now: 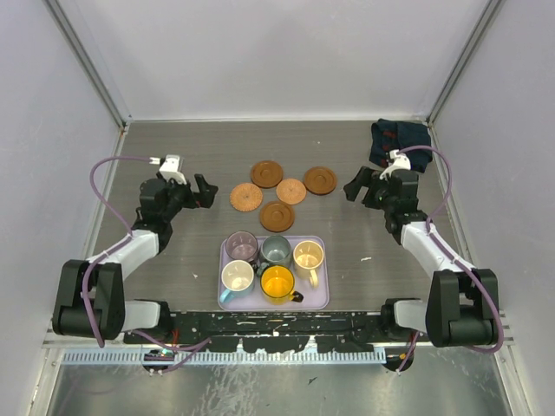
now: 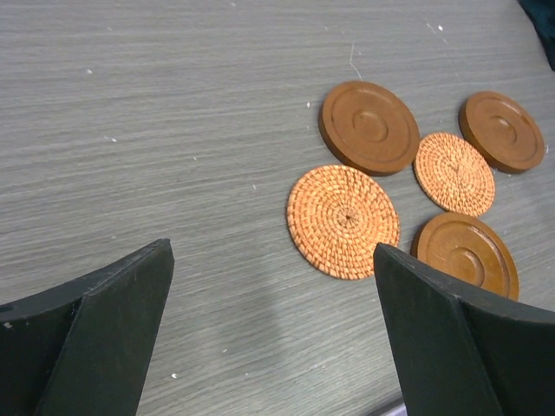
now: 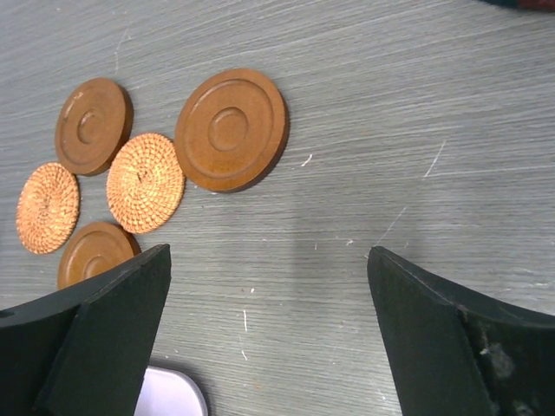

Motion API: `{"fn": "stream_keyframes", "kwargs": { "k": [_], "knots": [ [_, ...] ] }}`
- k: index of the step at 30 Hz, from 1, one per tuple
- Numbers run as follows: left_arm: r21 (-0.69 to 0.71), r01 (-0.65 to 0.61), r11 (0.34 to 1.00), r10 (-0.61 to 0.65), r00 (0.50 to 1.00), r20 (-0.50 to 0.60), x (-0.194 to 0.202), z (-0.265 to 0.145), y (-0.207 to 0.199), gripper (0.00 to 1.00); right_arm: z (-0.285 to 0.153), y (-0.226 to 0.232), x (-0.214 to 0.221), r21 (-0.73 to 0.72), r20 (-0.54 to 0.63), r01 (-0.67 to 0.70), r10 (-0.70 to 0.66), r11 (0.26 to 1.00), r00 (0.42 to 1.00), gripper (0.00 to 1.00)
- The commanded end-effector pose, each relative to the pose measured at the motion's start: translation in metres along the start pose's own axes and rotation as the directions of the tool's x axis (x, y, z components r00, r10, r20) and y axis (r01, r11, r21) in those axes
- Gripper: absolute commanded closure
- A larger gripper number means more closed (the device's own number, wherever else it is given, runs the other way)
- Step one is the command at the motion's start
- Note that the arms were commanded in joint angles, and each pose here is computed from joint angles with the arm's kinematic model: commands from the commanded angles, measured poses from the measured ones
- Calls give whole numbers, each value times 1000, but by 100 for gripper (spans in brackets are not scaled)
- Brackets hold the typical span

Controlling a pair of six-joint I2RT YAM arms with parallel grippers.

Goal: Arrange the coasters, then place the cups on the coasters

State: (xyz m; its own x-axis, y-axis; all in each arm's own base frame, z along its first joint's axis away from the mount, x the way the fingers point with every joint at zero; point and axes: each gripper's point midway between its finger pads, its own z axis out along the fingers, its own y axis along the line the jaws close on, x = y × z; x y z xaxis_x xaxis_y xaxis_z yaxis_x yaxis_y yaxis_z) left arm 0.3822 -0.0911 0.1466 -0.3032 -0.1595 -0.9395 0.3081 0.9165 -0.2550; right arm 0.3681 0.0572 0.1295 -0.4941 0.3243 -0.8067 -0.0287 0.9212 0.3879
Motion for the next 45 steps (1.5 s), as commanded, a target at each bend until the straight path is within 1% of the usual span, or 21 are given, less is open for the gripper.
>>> {"fn": "stream_keyframes", "kwargs": {
  "k": [1,2,3,4,11,15,17,21,22,23,24,25,27,28,30,33,35,37,39,41,45],
  "knots": [
    [42,-41,998,39,997,60,-18,10,-14,1,-8,30,-37,-114,122,-7,21,993,992,6],
    [44,-40,998,38,998,56,-17,11,-15,1,-9,32,-39,-123,133,-7,24,992,991,8],
    [47,-40,998,38,998,51,-15,12,-17,1,-10,34,-42,-135,143,-7,26,991,989,2],
    [53,-41,998,38,998,47,-14,14,-19,1,-10,36,-44,-142,148,-8,29,990,988,0],
    [71,-69,995,68,998,7,-4,25,-31,2,-10,39,-50,-162,190,11,20,987,982,0],
    [63,-60,996,60,998,-6,0,30,-29,2,-5,42,-52,-174,177,14,17,985,984,1],
    [58,-51,997,52,999,-14,2,32,-27,2,-1,45,-52,-189,155,15,15,982,988,12],
    [59,-42,997,44,999,-32,6,41,-27,1,11,53,-48,-201,129,47,-21,979,991,44],
    [56,-42,998,44,998,-34,6,43,-26,1,16,54,-45,-191,115,59,-38,980,993,65],
    [58,-42,997,44,998,-35,6,46,-27,1,20,60,-43,-194,100,84,-65,977,993,92],
    [60,-42,997,45,998,-37,6,48,-27,2,25,65,-40,-192,88,100,-84,976,993,96],
    [64,-43,997,46,998,-40,6,51,-28,3,30,68,-35,-184,75,115,-103,976,992,96],
    [76,-46,996,49,998,-45,7,56,-32,11,40,78,-29,-173,57,150,-142,974,988,95],
    [85,-48,995,52,997,-48,8,58,-35,17,45,85,-24,-173,47,169,-163,970,986,94],
    [104,-57,993,64,996,-59,11,63,-42,21,56,97,-13,-175,26,199,-197,964,980,95],
    [121,-69,990,79,993,-85,20,69,-48,35,68,118,-1,-211,11,227,-230,951,973,97],
    [131,-62,989,75,992,-97,24,74,-50,50,75,130,6,-238,4,232,-238,943,971,97],
    [141,-48,989,62,994,-92,23,78,-53,71,83,139,13,-265,-14,236,-248,935,969,97],
    [143,-31,989,43,996,-83,22,83,-54,95,92,146,19,-275,-30,237,-255,932,967,97],
    [156,-24,988,38,995,-89,22,86,-57,99,99,151,25,-286,-46,236,-260,928,965,98],
    [175,-26,984,50,990,-134,31,93,-58,87,112,156,37,-305,-92,224,-262,926,961,97]
  ]
}}
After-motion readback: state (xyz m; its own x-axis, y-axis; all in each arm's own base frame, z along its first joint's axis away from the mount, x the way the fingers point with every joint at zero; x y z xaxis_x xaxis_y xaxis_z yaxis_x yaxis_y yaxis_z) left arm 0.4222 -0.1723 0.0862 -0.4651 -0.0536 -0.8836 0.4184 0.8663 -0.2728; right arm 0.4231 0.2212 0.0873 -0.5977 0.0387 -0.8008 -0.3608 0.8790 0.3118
